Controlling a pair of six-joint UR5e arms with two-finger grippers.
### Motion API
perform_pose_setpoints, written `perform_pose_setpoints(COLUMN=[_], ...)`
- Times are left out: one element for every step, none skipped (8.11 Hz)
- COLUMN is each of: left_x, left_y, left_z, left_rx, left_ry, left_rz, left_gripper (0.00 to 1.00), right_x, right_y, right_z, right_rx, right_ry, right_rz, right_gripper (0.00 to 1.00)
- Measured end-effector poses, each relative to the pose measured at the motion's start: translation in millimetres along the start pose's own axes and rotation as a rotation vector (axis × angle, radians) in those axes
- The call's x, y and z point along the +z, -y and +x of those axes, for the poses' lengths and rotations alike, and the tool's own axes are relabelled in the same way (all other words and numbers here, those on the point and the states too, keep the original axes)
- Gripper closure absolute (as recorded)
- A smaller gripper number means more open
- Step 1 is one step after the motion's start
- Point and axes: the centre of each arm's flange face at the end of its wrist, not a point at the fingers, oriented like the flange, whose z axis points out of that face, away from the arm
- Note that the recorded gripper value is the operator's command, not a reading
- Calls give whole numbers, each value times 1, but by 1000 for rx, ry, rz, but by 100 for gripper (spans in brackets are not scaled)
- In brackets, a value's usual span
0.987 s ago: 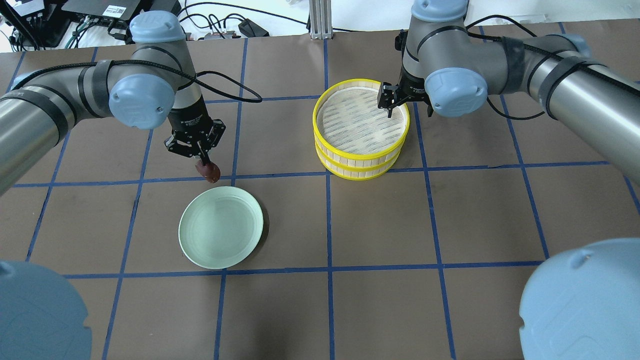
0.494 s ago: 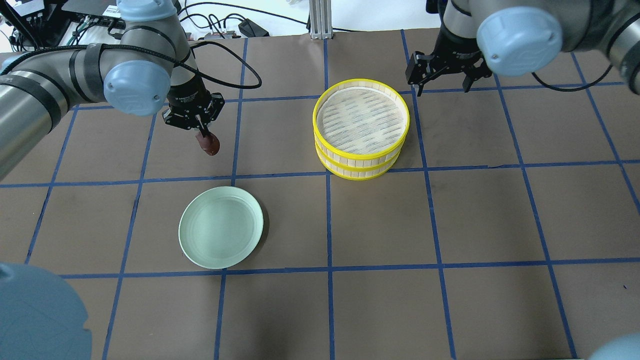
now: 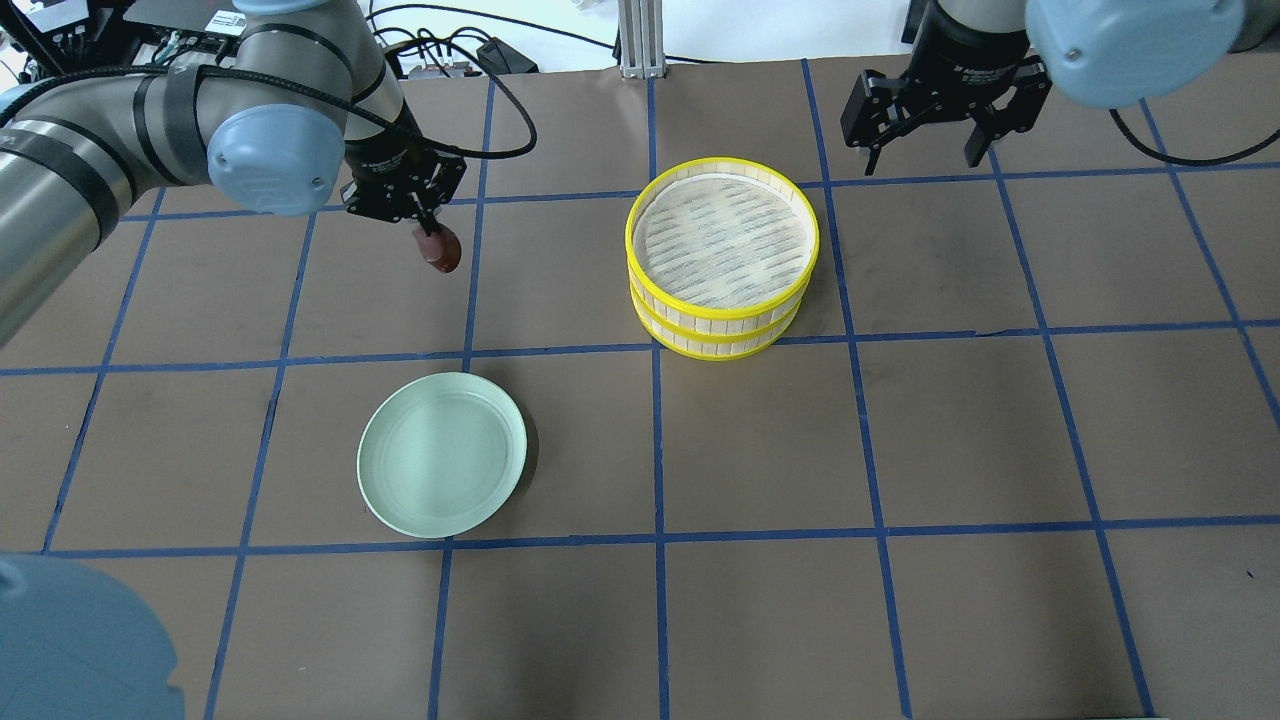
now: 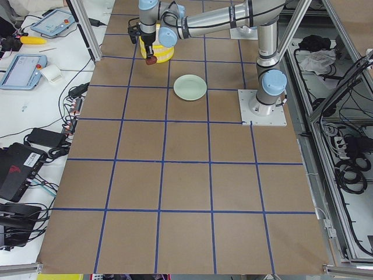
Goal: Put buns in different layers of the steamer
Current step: 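Carry the brown bun over the top steamer tier with the left gripper and release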
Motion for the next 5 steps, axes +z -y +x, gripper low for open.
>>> perform_pose_setpoints(left_x=[-9,-15,-13,-9,-3], left_y=[-6,-11,-19,-30,-40], left_z=[19,35,51,70,88], left_rx=[32,51,65,86,103], left_ry=[-50,-126,-214,-282,-327], left_rz=[45,63,44,19,13], left_gripper=[100,100,100,100,100], right_x=[-8,-10,-9,-7,-6], right_y=[-7,-10,-11,-11,-11], right_z=[0,0,0,-1,-2], right_rx=[0,0,1,0,0], right_ry=[4,6,8,9,9], right_rz=[5,4,1,-3,-6], right_gripper=[0,0,0,0,0])
